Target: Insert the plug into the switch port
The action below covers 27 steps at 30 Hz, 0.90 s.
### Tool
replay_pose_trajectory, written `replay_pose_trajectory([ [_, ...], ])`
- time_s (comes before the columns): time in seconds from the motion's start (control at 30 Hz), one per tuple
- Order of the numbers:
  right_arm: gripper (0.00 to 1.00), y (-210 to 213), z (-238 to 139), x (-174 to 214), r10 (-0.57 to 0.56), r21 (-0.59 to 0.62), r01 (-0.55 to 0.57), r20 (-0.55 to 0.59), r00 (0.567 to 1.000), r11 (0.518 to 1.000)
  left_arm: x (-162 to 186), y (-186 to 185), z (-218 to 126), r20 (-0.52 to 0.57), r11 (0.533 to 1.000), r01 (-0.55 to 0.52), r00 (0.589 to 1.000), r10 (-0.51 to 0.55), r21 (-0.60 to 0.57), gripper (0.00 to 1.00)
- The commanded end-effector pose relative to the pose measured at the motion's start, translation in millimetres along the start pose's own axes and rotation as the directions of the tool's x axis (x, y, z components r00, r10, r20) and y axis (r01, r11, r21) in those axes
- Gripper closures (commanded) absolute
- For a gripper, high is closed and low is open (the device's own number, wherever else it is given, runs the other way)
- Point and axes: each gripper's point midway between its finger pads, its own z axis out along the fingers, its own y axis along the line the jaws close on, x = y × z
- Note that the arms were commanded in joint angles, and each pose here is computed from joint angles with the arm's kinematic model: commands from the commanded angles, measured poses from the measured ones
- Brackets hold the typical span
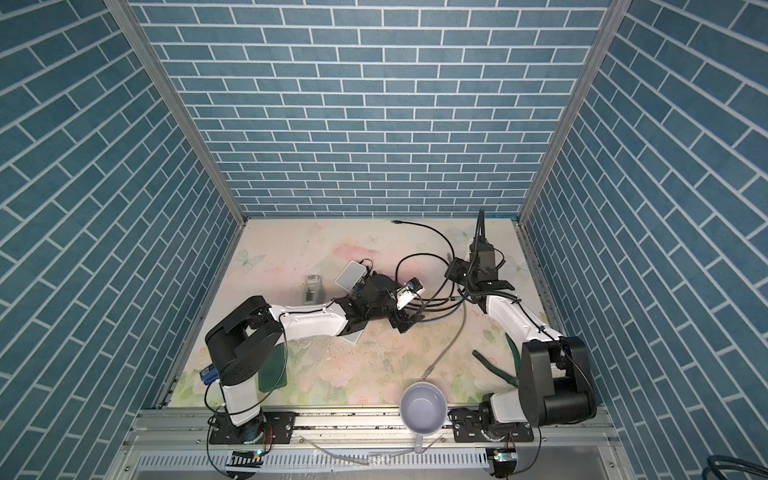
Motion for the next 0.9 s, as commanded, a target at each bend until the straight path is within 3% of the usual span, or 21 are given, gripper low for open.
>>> replay_pose_trajectory([
  [0.0,1.0,3.0,-6.6,4.3,0.045,-0.025,-0.045,-0.007,0.999,0.999,6.2,-10.3,6.8,-0.041,0.999,-0.021,0.999,0.022,0.043,0.09],
  [0.23,1.0,5.1,-7.3,5.9,0.057,-0.042,-0.057,-0.011,0.998,0.997,14.8,-17.3,13.8,-0.082,0.997,-0.056,0.995,0.06,0.05,0.29],
  [0.43,1.0,5.0,-7.5,8.9,0.062,-0.046,-0.063,-0.02,0.998,0.997,15.6,-15.7,14.6,-0.075,0.998,-0.062,0.995,0.065,0.033,0.52],
  [0.87,1.0,6.6,-9.1,10.7,0.063,-0.058,-0.064,-0.022,0.998,0.996,25.6,-12.7,14.5,-0.12,0.998,-0.069,0.99,0.07,0.014,0.77],
])
